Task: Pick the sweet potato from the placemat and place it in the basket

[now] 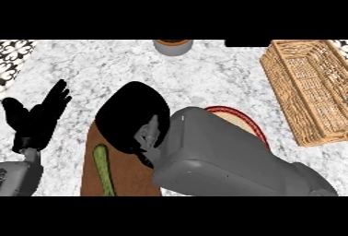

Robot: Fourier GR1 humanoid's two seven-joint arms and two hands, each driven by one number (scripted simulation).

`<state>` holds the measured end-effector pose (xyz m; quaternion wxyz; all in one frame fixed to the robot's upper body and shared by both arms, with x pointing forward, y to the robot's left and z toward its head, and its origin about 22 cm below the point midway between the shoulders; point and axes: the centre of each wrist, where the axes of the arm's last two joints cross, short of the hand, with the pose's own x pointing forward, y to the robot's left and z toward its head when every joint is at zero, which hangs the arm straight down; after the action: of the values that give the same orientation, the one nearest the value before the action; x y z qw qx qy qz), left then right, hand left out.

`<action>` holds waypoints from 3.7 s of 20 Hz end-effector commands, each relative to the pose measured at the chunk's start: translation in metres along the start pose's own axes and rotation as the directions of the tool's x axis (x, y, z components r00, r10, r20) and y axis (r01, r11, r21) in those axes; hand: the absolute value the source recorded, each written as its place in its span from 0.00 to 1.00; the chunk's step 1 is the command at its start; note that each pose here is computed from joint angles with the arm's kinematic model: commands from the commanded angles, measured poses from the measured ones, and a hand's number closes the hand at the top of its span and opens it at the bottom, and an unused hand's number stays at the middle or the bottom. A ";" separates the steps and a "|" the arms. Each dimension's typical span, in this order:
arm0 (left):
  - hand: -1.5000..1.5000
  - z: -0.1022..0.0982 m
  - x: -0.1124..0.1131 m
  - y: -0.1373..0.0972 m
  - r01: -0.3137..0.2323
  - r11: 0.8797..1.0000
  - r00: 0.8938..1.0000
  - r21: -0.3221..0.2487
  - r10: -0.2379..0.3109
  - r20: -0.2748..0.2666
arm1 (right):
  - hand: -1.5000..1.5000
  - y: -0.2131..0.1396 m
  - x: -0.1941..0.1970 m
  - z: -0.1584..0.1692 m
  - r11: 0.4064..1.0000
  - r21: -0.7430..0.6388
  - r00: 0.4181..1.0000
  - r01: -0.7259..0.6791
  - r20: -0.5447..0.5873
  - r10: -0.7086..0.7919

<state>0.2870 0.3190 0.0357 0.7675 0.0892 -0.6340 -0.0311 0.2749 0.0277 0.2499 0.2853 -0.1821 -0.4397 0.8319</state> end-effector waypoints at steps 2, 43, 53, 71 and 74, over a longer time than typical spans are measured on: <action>0.50 -0.008 0.010 0.005 -0.008 1.000 1.000 0.012 0.008 0.005 | 0.00 0.006 -0.035 0.025 0.998 0.045 0.999 0.049 0.014 -0.049; 0.50 0.000 0.002 -0.001 0.010 1.000 1.000 -0.007 -0.010 -0.009 | 0.00 0.189 -0.139 -0.047 0.990 0.007 0.989 0.141 0.036 -0.141; 0.50 -0.015 0.013 0.013 -0.011 1.000 1.000 0.001 0.011 0.001 | 0.00 0.210 -0.119 -0.038 0.985 0.048 0.978 0.168 0.120 -0.173; 0.50 -0.002 0.015 -0.017 0.015 1.000 1.000 -0.013 -0.015 0.007 | 1.00 0.250 -0.125 -0.065 0.992 0.105 0.995 -0.068 0.076 0.061; 0.50 0.002 -0.001 -0.007 0.009 1.000 1.000 -0.007 -0.009 0.000 | 1.00 0.256 -0.120 -0.076 0.996 0.080 0.996 -0.048 0.073 0.042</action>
<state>0.2928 0.3160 0.0367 0.7653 0.0896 -0.6364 -0.0349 0.3276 -0.1224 0.0112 0.2687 -0.1498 -0.4257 0.8510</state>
